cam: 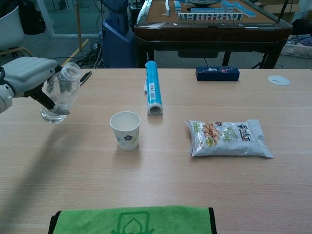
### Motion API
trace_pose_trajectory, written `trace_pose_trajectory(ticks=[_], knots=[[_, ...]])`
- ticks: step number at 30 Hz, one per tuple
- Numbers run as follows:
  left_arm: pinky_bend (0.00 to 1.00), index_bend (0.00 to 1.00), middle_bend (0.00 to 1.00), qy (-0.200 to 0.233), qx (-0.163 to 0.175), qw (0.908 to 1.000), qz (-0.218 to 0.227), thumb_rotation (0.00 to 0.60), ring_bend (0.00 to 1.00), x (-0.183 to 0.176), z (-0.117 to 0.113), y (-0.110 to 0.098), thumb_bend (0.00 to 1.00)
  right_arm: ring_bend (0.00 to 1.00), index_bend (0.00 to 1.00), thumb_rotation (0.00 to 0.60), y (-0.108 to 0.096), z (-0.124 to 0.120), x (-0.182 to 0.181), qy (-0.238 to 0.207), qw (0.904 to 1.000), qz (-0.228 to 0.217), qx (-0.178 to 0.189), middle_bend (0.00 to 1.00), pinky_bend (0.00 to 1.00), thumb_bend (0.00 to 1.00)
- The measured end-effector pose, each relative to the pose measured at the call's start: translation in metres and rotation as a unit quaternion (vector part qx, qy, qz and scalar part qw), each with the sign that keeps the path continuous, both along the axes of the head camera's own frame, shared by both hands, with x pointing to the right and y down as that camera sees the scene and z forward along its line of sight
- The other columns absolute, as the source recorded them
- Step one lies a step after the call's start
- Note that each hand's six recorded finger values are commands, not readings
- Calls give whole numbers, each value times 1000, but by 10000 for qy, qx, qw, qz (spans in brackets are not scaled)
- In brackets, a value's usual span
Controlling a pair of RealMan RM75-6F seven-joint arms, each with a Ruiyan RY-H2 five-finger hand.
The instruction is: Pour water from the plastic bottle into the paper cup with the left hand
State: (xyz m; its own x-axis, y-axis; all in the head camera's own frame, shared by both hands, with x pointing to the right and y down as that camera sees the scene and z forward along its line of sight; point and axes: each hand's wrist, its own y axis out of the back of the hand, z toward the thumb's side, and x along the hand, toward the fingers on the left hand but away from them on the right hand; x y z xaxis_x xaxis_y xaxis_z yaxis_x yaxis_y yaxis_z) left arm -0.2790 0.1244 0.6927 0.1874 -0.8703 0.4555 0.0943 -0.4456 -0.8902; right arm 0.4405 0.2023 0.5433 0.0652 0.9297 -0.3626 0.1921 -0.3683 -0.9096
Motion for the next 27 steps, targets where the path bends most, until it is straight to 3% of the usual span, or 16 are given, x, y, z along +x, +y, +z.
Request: trace_pose_trajectory(ticks=[13, 20, 27], knots=[[828, 554, 524, -1058, 152, 9916, 731, 600, 531, 22, 13, -1, 27, 410, 453, 600, -2, 3, 6, -68, 9999, 96, -85, 497, 658, 233], [829, 563, 531, -1775, 369, 9774, 1091, 600, 536, 21, 20, -3, 36, 410, 453, 600, -3, 2, 9, -114, 9998, 147, -103, 497, 658, 233], [829, 569, 534, -2006, 468, 9705, 1251, 600, 539, 25, 22, -3, 36, 409, 453, 600, -3, 1, 9, -148, 9997, 163, -120, 497, 658, 233]])
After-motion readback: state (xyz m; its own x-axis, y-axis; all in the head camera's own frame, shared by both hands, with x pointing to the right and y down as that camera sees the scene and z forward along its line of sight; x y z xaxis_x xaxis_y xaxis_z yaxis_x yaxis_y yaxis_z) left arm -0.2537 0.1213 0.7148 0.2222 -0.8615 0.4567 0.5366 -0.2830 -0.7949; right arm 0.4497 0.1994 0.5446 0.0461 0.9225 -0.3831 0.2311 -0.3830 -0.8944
